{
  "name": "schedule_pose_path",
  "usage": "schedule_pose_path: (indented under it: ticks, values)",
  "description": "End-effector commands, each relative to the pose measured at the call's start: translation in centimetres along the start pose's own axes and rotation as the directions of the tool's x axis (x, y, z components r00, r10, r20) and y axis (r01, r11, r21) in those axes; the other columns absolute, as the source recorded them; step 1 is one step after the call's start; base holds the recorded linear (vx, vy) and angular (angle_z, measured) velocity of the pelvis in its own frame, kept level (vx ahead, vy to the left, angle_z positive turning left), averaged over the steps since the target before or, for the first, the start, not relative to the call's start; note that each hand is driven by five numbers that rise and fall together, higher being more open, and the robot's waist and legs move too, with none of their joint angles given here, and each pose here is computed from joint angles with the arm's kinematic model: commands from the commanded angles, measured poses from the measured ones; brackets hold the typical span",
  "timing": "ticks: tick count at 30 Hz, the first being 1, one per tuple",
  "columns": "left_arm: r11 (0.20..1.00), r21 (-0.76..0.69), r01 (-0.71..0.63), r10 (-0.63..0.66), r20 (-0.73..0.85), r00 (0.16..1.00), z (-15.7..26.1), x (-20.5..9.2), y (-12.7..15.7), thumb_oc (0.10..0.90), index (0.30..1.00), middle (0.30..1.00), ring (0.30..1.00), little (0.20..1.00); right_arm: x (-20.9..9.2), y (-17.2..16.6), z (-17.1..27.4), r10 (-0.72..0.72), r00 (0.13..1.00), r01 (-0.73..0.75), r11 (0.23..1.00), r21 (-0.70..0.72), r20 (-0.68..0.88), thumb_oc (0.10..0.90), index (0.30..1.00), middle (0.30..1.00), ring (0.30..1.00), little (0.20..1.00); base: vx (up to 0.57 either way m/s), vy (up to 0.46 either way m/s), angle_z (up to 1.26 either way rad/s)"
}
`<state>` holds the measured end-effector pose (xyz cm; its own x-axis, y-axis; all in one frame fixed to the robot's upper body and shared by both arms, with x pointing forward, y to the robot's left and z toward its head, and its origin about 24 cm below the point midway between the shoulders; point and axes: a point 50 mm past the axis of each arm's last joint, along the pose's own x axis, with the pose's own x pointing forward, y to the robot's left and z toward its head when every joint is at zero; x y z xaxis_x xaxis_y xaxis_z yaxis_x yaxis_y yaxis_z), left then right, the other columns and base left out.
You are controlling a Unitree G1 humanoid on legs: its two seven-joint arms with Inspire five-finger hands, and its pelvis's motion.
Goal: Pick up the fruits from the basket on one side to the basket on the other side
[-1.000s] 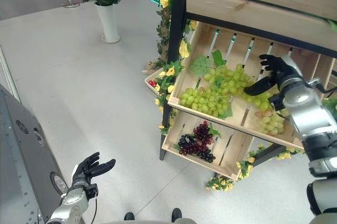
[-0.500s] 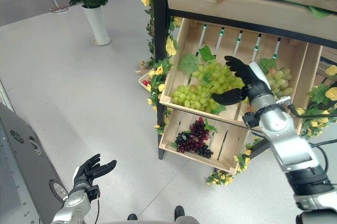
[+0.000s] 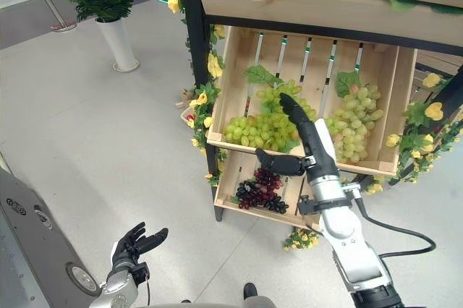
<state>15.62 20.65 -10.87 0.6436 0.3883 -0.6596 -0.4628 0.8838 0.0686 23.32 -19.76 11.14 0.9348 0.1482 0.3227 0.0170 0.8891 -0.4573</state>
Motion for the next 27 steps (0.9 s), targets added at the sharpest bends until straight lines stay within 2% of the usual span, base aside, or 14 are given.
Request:
schedule_pose_path:
  ticks: [1, 6, 14, 19, 20, 23, 25, 27]
  values:
    - [0.999, -0.032, 0.002, 0.003, 0.176, 0.984, 3.8, 0.7, -0.4, 0.8, 0.9, 0.9, 0.9, 0.9, 1.3, -1.1, 5.1, -0.143, 0.921, 0.152, 0.988, 0.003, 0.362, 0.8, 0.9, 0.9, 0.9, 0.9, 0.0, 0.0, 0.0]
    - [1.0, -0.028, 0.012, -0.007, 0.175, 0.985, 3.7, 0.6, -0.9, 0.8, 0.9, 0.9, 0.9, 0.9, 0.8, -0.1, 5.8, -0.18, 0.868, 0.253, 0.963, -0.098, 0.463, 0.8, 0.9, 0.9, 0.9, 0.9, 0.0, 0.0, 0.0]
    - [1.0, -0.01, 0.011, -0.009, 0.179, 0.984, 3.5, 0.4, -0.7, 0.8, 0.9, 0.9, 0.9, 0.9, 0.4, -0.1, 6.2, -0.235, 0.805, 0.369, 0.918, -0.149, 0.545, 0.8, 0.9, 0.9, 0.9, 0.9, 0.0, 0.0, 0.0]
    - [1.0, -0.01, 0.006, -0.004, 0.177, 0.984, 3.2, 0.4, -0.5, 0.8, 0.9, 0.9, 0.9, 0.9, 0.0, 0.2, 6.3, -0.239, 0.788, 0.369, 0.921, -0.124, 0.568, 0.8, 0.9, 0.9, 0.9, 0.9, 0.0, 0.0, 0.0]
    - [1.0, -0.01, 0.006, -0.005, 0.178, 0.984, 3.3, 0.4, -0.5, 0.8, 0.9, 0.9, 0.9, 0.9, 0.0, 0.4, 6.4, -0.218, 0.794, 0.337, 0.935, -0.113, 0.568, 0.8, 0.9, 0.9, 0.9, 0.9, 0.0, 0.0, 0.0]
    - [1.0, 0.009, 0.011, -0.012, 0.18, 0.984, 3.5, 0.6, -0.4, 0.8, 0.9, 0.9, 0.9, 0.9, 0.1, 2.0, 6.1, 0.004, 0.859, 0.059, 0.993, -0.106, 0.512, 0.8, 0.9, 0.9, 0.9, 0.9, 0.0, 0.0, 0.0]
    - [0.999, 0.048, 0.021, -0.029, 0.168, 0.985, 3.3, 0.7, -0.3, 0.8, 0.9, 0.9, 0.9, 0.9, 0.4, 3.2, 4.9, 0.191, 0.906, -0.197, 0.98, -0.024, 0.378, 0.8, 0.9, 0.9, 0.9, 0.9, 0.0, 0.0, 0.0]
    - [0.995, 0.096, 0.031, -0.043, 0.129, 0.991, 2.6, 0.8, -0.4, 0.8, 0.9, 0.9, 0.9, 0.9, 0.3, 4.6, 3.2, 0.297, 0.917, -0.329, 0.941, 0.084, 0.267, 0.8, 0.9, 0.9, 0.9, 0.9, 0.01, -0.042, 0.07]
